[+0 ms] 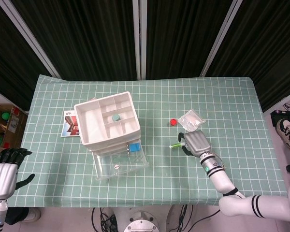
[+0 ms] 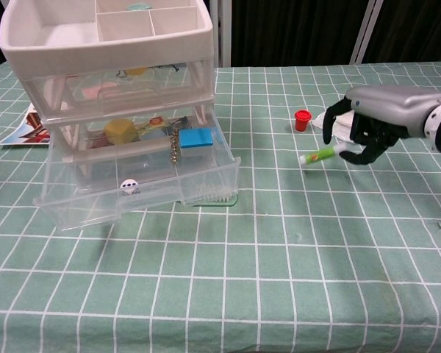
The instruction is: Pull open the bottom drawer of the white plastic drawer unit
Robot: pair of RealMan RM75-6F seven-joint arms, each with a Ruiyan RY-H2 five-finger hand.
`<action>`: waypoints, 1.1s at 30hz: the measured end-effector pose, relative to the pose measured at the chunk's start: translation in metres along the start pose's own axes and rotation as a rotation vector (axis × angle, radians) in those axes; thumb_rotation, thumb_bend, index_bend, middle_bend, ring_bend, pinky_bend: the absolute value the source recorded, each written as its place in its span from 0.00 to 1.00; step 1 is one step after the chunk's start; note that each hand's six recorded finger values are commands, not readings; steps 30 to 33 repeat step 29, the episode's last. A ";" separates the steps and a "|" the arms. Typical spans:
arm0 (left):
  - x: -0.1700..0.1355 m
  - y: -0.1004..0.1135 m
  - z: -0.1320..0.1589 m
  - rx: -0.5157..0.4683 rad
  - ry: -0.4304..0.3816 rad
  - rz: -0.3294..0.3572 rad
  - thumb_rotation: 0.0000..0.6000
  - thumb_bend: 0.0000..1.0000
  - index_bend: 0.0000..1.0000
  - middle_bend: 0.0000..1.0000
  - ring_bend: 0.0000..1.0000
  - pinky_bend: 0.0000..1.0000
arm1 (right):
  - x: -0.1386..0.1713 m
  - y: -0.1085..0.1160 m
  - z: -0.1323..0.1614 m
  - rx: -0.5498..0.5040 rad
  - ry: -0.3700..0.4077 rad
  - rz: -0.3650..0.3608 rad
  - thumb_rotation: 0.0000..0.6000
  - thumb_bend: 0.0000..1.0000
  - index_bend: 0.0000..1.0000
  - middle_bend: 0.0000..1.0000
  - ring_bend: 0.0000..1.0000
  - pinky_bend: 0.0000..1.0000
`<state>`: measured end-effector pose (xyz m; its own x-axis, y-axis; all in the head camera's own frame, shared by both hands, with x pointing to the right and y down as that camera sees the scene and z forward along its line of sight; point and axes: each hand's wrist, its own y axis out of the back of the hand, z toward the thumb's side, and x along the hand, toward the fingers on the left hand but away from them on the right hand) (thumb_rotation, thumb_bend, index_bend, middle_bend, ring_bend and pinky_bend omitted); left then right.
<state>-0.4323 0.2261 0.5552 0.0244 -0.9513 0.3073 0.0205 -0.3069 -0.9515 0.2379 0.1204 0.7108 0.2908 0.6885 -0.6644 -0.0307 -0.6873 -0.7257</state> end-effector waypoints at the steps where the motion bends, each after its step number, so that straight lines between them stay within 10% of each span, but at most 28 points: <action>1: 0.000 0.000 0.000 0.001 0.000 0.000 1.00 0.06 0.30 0.27 0.21 0.20 | 0.000 -0.005 0.000 0.005 0.005 0.012 1.00 0.36 0.11 0.90 0.98 1.00; 7: -0.001 -0.001 -0.001 -0.002 0.005 -0.006 1.00 0.06 0.30 0.27 0.21 0.20 | 0.012 0.001 -0.011 0.017 -0.010 0.000 1.00 0.32 0.00 0.63 0.72 0.96; 11: -0.001 -0.003 -0.003 -0.006 0.014 -0.009 1.00 0.06 0.30 0.27 0.21 0.20 | 0.035 0.021 -0.032 -0.022 -0.040 -0.063 1.00 0.32 0.00 0.31 0.34 0.60; 14: 0.000 -0.004 -0.004 -0.009 0.021 -0.008 1.00 0.06 0.30 0.27 0.21 0.20 | 0.059 0.039 -0.051 -0.046 -0.053 -0.137 1.00 0.33 0.00 0.10 0.04 0.13; 23: -0.001 -0.004 -0.002 -0.019 0.029 -0.010 1.00 0.06 0.30 0.27 0.21 0.20 | 0.173 0.064 -0.116 -0.069 -0.181 -0.376 1.00 0.33 0.00 0.00 0.00 0.00; 33: -0.003 -0.005 0.000 -0.022 0.030 -0.008 1.00 0.06 0.30 0.26 0.21 0.20 | 0.230 0.052 -0.131 -0.101 -0.210 -0.412 1.00 0.33 0.00 0.00 0.00 0.00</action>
